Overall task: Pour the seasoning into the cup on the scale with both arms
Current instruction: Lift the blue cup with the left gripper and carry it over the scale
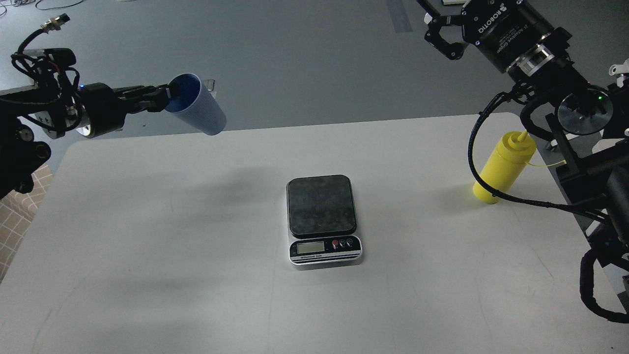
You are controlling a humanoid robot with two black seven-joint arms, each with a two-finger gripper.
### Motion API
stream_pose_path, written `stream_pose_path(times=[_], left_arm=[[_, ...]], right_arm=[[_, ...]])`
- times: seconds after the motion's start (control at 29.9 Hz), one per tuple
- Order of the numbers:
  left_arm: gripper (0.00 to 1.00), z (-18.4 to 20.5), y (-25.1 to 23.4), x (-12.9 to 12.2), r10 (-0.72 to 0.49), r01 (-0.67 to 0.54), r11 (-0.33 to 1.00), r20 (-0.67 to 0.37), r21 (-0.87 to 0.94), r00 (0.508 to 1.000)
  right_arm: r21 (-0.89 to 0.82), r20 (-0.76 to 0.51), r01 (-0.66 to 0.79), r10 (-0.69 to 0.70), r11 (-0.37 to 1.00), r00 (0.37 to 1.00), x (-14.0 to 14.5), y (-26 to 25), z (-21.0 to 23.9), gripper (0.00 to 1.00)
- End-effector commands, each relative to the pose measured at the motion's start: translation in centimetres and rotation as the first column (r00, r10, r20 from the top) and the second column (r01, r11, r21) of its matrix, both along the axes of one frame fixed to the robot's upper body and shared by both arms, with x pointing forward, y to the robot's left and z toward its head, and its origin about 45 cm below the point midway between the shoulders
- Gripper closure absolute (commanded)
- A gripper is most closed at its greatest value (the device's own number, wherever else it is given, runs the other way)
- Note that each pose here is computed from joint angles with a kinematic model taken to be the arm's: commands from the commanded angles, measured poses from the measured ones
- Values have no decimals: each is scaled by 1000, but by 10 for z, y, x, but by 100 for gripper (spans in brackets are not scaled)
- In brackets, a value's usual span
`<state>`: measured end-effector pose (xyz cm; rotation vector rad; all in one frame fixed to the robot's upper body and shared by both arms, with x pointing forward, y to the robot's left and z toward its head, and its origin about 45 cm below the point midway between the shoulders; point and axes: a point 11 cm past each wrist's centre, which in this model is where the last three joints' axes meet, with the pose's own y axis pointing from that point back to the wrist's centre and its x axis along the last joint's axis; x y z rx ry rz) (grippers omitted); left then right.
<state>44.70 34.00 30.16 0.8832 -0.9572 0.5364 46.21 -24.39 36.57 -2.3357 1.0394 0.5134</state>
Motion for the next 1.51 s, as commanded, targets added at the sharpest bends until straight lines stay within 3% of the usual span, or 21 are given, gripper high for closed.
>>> stream_pose_path(times=[0.0, 0.47, 0.94, 1.47], left_arm=[[100, -2, -34, -5, -87, 87, 996, -11, -27, 996], [100, -24, -108, -25, -307, 308, 951, -40, 17, 951], [100, -44, -166, -33, -435, 438, 897, -59, 58, 898], [100, -76, -181, -28, -465, 474, 849, -94, 232, 880]], right_arm=[[1, 1, 1, -1, 1000, 1000, 0, 0, 0, 0], [10, 9, 11, -11, 1000, 1000, 2, -4, 5, 0], [15, 11, 17, -18, 1000, 1000, 2, -6, 6, 0], [22, 14, 22, -22, 1000, 1000, 2, -8, 8, 0]])
